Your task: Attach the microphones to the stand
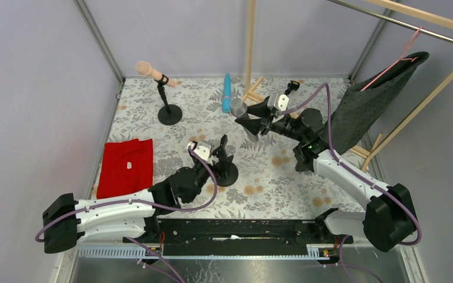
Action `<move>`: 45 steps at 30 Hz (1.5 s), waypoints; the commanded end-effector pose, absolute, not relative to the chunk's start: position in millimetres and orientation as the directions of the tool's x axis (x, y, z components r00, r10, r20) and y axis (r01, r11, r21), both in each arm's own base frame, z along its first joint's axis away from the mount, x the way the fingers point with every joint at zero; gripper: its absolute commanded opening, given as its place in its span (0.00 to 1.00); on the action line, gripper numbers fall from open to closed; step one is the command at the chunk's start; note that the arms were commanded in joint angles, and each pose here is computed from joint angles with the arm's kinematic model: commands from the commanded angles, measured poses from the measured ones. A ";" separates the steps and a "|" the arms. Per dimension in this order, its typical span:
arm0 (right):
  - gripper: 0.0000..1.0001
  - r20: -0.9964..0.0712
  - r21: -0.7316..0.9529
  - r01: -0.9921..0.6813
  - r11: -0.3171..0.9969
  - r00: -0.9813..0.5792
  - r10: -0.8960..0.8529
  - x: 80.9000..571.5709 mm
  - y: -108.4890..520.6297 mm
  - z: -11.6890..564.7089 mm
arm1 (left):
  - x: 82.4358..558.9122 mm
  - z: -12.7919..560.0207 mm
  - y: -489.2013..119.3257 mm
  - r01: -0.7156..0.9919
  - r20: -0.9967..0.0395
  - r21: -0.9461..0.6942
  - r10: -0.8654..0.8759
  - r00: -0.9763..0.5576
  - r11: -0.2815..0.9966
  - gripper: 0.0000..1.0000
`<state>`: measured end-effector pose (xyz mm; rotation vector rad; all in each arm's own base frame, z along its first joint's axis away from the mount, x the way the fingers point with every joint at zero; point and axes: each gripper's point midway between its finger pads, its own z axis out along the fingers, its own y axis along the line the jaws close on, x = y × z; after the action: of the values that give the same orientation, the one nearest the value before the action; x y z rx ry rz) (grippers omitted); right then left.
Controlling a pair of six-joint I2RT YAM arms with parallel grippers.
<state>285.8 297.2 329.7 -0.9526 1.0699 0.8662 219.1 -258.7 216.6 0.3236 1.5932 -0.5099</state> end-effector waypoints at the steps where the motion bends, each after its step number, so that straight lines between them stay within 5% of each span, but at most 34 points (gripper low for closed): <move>1: 0.00 -0.907 -0.311 -0.901 0.302 0.376 0.188 270.8 298.8 370.2 | 223.1 237.0 -258.7 0.470 -0.979 -0.201 -0.189 -0.073 0.860 0.81; 6: 0.00 -0.873 -0.365 -0.910 0.199 0.408 0.266 250.8 305.4 377.9 | 223.5 234.9 -257.1 0.466 -0.981 -0.193 -0.183 -0.069 0.863 0.71; 17: 0.00 -0.830 -0.407 -0.913 0.011 0.375 0.412 231.3 319.6 382.0 | 220.4 231.5 -248.5 0.467 -0.981 -0.188 -0.183 -0.057 0.864 0.23; 24: 0.00 -0.848 -0.403 -0.913 -0.061 0.347 0.401 241.2 331.7 375.3 | 218.7 230.9 -249.6 0.484 -0.984 -0.173 -0.171 -0.048 0.858 0.06; 39: 0.00 -0.890 -0.388 -0.920 0.055 0.390 0.236 277.3 337.1 354.8 | 202.0 231.8 -260.7 0.623 -0.997 -0.050 -0.078 0.018 0.781 0.06; 44: 0.00 -0.886 -0.396 -0.917 0.041 0.394 0.244 269.9 334.5 354.7 | 202.2 230.0 -260.0 0.623 -0.997 -0.045 -0.074 0.022 0.781 0.26; 45: 0.00 -0.886 -0.396 -0.918 0.037 0.392 0.249 268.3 334.6 354.9 | 202.4 230.4 -259.9 0.622 -0.997 -0.047 -0.077 0.022 0.782 0.40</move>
<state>276.4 340.4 327.4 -1.1987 0.8280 1.0951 204.1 -257.8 217.7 0.4617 1.5151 -0.5468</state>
